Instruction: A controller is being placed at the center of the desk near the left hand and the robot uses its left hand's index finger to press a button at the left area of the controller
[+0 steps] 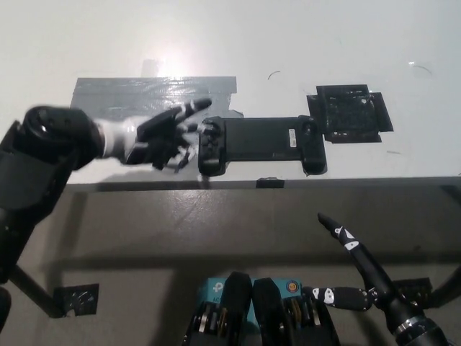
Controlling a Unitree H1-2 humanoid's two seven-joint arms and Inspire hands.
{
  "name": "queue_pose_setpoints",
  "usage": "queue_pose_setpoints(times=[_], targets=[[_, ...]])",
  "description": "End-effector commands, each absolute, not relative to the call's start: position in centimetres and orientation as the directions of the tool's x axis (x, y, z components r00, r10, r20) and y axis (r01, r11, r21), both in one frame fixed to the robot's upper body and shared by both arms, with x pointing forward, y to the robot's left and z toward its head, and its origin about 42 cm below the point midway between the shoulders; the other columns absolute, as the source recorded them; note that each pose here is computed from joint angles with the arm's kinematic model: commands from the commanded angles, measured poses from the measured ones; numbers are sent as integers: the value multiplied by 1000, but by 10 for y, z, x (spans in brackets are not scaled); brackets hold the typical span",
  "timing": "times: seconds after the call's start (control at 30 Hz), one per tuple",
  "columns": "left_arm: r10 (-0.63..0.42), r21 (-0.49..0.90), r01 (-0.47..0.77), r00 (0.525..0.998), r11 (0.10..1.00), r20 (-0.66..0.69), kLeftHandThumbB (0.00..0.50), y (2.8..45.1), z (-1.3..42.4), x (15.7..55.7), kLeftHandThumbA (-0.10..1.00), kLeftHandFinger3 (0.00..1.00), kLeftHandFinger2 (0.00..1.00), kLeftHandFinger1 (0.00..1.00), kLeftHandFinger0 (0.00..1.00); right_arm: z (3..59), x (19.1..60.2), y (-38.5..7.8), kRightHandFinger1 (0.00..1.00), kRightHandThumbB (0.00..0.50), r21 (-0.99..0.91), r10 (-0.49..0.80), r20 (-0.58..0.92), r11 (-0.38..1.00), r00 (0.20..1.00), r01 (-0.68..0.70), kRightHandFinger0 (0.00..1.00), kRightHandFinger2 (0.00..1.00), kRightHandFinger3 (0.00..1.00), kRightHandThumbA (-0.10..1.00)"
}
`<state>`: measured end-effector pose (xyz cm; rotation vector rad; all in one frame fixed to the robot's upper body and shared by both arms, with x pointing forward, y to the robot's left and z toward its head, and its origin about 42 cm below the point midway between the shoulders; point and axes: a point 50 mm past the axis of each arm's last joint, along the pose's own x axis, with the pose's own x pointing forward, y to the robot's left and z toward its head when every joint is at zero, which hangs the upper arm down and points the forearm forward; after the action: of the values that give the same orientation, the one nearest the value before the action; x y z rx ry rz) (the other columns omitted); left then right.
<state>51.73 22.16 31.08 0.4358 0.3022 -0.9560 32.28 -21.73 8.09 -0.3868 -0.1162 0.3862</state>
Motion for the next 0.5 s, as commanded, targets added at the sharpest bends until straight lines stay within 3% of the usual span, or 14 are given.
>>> queue_pose_setpoints(times=[0.0,0.17,0.47], targets=[[-810,287,837,534,466,-243,458,221,405,514,1000,1000,217,0,0,93,330,-219,1000,291,-405,399,82,851,913,-336,1000,1000,1000,1000],[-842,285,837,520,468,-142,449,224,433,501,1000,1000,294,5,0,91,330,-219,1000,281,-403,401,83,851,912,-337,1000,1000,1000,1000],[-847,246,850,509,466,-152,437,236,421,490,1000,1000,294,0,0,88,327,-216,1000,291,-402,399,63,849,915,-343,1000,1000,1000,1000]])
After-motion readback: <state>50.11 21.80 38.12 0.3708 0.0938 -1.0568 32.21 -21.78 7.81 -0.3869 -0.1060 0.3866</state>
